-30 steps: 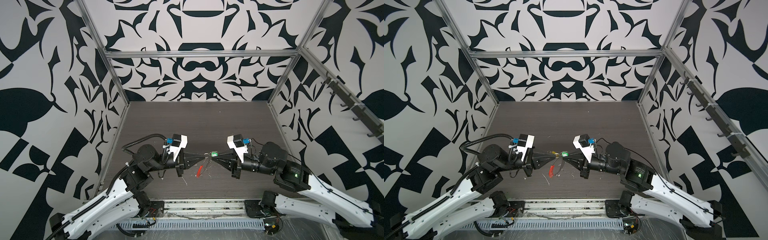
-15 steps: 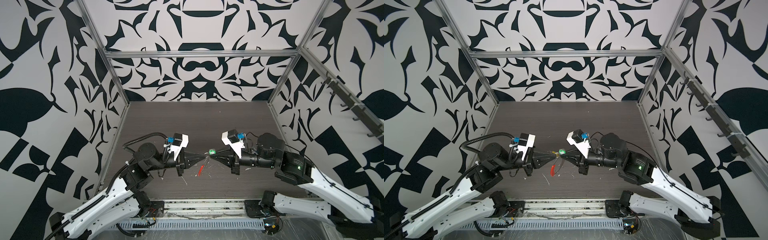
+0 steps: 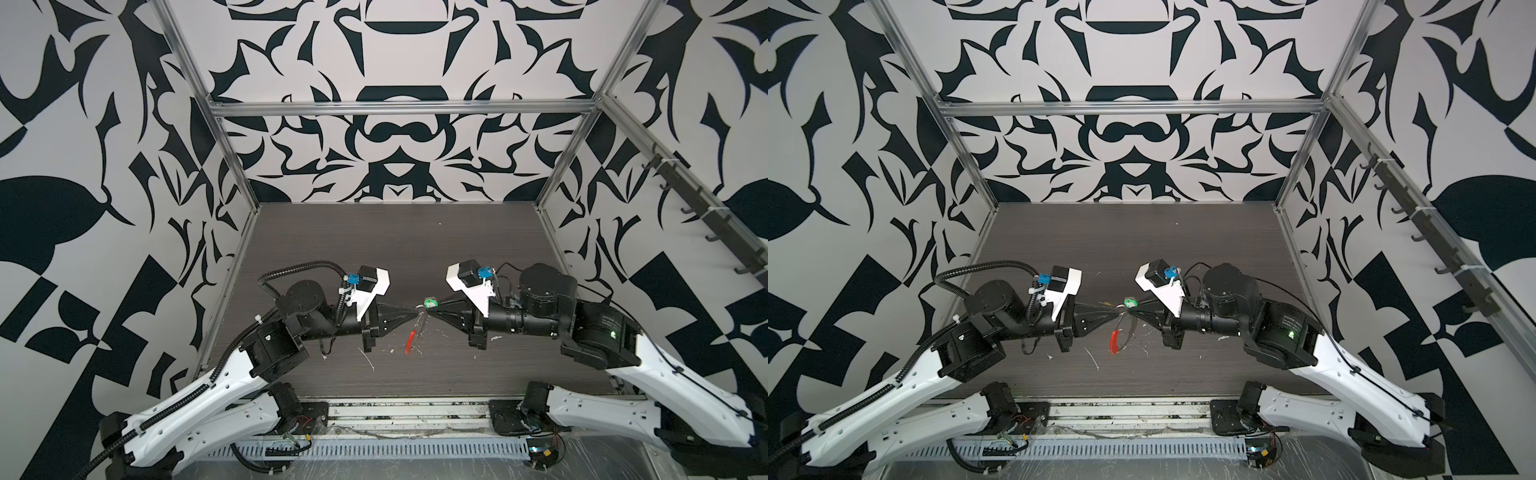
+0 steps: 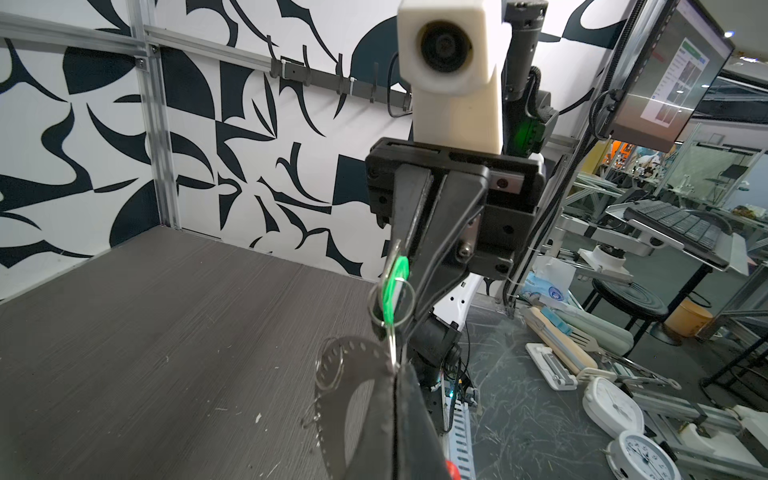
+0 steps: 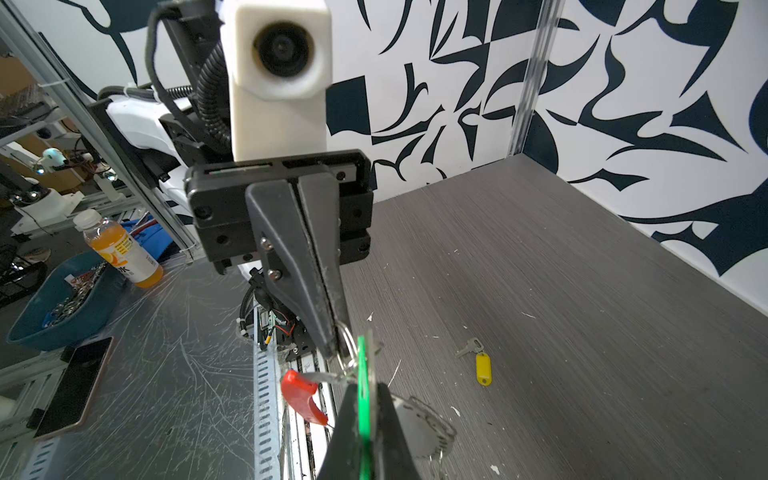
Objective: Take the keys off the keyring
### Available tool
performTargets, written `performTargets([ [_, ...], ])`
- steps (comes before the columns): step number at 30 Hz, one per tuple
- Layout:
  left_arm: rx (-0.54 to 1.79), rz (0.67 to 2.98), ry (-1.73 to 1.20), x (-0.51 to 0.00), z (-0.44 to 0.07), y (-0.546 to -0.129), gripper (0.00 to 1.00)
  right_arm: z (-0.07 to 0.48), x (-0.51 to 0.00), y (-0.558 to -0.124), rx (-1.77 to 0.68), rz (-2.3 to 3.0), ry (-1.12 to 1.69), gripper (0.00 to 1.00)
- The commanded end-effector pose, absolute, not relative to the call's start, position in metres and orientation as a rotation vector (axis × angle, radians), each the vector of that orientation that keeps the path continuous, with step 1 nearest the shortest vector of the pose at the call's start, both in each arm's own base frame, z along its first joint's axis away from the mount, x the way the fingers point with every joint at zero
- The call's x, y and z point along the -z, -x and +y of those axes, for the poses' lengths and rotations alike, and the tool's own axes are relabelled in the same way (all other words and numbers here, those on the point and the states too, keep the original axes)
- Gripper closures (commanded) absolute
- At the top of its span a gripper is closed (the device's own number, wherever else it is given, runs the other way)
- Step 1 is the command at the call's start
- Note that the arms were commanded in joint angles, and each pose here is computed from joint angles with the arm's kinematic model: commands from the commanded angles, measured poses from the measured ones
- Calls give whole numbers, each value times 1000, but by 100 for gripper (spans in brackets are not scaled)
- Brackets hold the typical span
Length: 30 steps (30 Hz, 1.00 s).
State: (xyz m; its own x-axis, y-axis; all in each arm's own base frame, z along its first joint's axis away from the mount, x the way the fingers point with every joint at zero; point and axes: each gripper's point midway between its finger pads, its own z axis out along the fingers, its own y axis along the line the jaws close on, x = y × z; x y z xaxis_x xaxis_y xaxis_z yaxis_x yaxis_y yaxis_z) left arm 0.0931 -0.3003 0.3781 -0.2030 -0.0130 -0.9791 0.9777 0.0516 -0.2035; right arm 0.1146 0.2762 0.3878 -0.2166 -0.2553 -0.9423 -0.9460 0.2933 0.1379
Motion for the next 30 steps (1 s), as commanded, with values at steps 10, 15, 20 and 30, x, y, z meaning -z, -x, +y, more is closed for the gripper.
performTargets([
  [10,1195,1635,-1116,-317,-296,-97,100,271,-483,-114,-991,1397,1021,100],
  [15,1168,1664,-1121,-313,-294,-99,100,267,-477,-115,-950,1439,1045,100],
  [20,1155,1687,-1141,-309,-295,-99,100,268,-468,-117,-902,1488,1103,100],
  [30,1061,1755,-1214,-297,-304,-99,100,284,-464,-122,-880,1524,1183,100],
])
